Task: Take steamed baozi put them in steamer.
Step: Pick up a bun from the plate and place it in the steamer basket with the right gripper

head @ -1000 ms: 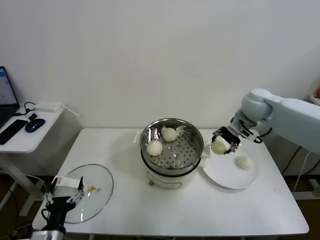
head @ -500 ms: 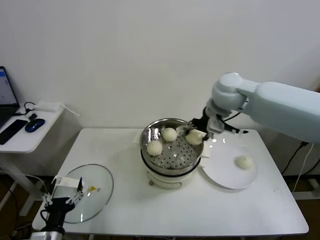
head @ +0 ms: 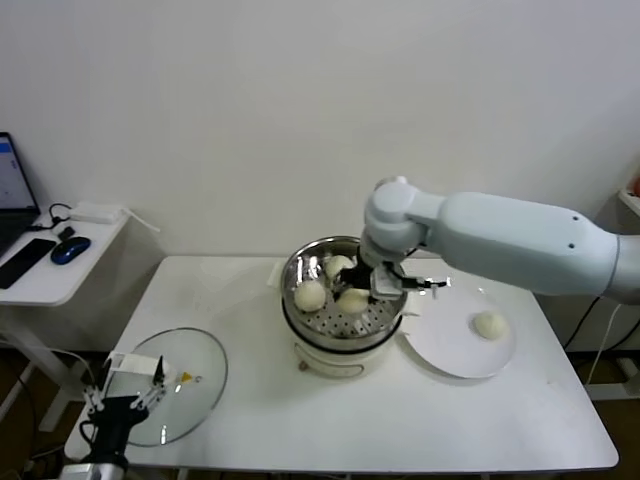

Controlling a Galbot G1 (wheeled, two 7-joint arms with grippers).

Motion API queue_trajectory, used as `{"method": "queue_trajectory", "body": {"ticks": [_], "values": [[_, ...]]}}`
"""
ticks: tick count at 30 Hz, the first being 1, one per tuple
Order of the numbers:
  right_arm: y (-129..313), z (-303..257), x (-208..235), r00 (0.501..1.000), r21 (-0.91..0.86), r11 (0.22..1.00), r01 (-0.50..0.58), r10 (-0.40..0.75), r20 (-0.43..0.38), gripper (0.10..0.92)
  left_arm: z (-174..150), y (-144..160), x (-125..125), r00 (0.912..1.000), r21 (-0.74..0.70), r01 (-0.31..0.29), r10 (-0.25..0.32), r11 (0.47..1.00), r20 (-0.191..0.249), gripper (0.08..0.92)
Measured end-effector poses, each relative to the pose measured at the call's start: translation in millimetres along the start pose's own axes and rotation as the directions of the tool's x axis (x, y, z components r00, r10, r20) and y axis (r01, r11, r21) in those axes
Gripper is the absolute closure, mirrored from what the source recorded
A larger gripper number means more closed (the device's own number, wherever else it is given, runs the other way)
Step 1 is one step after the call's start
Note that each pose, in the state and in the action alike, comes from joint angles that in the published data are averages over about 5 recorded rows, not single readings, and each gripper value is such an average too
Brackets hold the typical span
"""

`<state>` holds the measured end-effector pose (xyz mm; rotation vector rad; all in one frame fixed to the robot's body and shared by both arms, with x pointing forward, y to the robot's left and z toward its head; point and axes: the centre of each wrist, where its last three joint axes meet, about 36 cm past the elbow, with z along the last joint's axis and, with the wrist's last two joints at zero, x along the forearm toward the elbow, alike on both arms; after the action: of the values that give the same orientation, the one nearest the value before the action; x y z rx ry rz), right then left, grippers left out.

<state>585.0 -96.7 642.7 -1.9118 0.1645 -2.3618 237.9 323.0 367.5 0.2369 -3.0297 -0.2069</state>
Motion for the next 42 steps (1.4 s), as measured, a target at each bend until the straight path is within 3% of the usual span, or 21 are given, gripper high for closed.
{"method": "queue_trajectory", "body": {"ticks": [26, 34, 42], "values": [[-19.2, -14.1, -50.0, 0.998, 0.079, 0.997, 0.022, -0.027, 0.057, 0.322, 3.7, -0.6, -2.8, 1.0, 0.0, -0.002, 0.002, 1.0, -0.008, 0.177], [-19.4, -12.3, -53.8, 0.998, 0.082, 0.997, 0.017, -0.022, 0.063, 0.215, 4.0, -0.7, -2.9, 1.0, 0.001, -0.002, 0.002, 1.0, -0.008, 0.177], [-16.9, -5.2, -48.9, 0.998, 0.073, 0.997, 0.009, -0.014, 0.068, 0.199, 5.0, -0.4, -2.6, 1.0, 0.0, -0.001, 0.001, 1.0, -0.009, 0.177]]}}
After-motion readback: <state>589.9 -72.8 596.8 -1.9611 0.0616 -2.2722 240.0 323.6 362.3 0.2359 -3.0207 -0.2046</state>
